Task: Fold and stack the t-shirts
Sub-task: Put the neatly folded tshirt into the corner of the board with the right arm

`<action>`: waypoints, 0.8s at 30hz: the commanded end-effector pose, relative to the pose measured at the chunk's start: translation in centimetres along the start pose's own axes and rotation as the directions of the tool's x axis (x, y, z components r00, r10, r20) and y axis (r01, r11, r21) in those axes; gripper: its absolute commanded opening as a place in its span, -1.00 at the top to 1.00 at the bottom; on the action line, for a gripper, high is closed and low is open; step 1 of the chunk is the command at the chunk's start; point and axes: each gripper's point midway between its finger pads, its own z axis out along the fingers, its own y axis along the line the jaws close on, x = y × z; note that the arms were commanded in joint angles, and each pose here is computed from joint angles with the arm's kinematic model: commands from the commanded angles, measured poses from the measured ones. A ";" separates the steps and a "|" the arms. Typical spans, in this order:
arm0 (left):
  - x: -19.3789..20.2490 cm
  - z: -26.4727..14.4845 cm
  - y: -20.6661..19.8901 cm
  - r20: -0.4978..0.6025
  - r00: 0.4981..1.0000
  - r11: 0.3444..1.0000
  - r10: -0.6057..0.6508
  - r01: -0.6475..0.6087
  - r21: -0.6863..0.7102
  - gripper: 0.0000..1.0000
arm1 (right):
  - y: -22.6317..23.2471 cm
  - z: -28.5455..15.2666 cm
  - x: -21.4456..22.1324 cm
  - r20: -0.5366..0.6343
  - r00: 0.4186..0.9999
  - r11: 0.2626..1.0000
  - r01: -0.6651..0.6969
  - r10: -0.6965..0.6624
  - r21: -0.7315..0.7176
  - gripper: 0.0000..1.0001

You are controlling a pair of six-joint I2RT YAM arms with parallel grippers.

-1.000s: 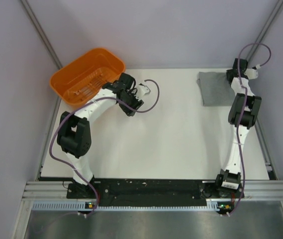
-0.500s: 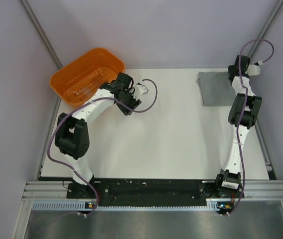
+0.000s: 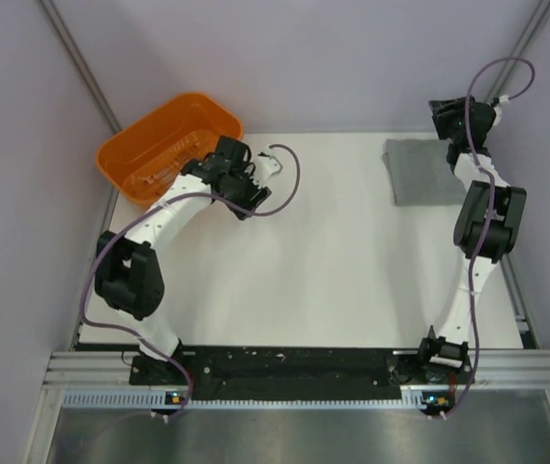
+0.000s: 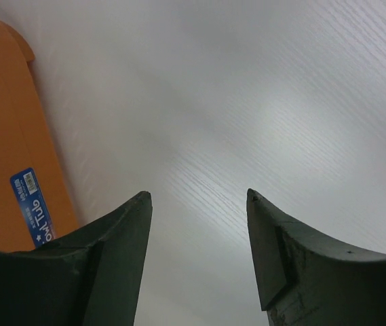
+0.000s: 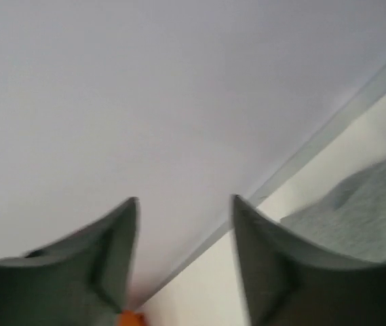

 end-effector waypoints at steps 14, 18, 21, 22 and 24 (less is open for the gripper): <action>3.8 -6.6 4.5 0.336 0.910 0.930 -0.242 0.316 -0.187 -0.97 | 2.8 -19.4 13.5 -0.107 0.677 0.685 0.715 -0.728 -0.137 -0.97; 6.4 -5.6 5.0 0.472 0.854 0.878 -0.220 0.384 -0.286 -0.97 | -0.9 -23.3 13.7 -0.032 0.560 0.561 0.824 -0.828 -0.075 -0.97; 6.9 -6.1 6.8 0.608 0.777 0.801 -0.162 0.464 -0.380 -0.97 | -3.2 -25.1 13.1 -0.013 0.462 0.462 0.887 -0.887 0.022 -0.97; 7.2 -5.8 6.8 0.625 0.766 0.794 -0.153 0.471 -0.383 -0.97 | -3.5 -25.6 12.8 0.002 0.449 0.449 0.893 -0.894 0.039 -0.97; 7.7 -5.0 6.5 0.656 0.740 0.794 -0.146 0.484 -0.368 -0.97 | -4.2 -26.6 12.7 0.039 0.437 0.439 0.898 -0.898 0.033 -0.97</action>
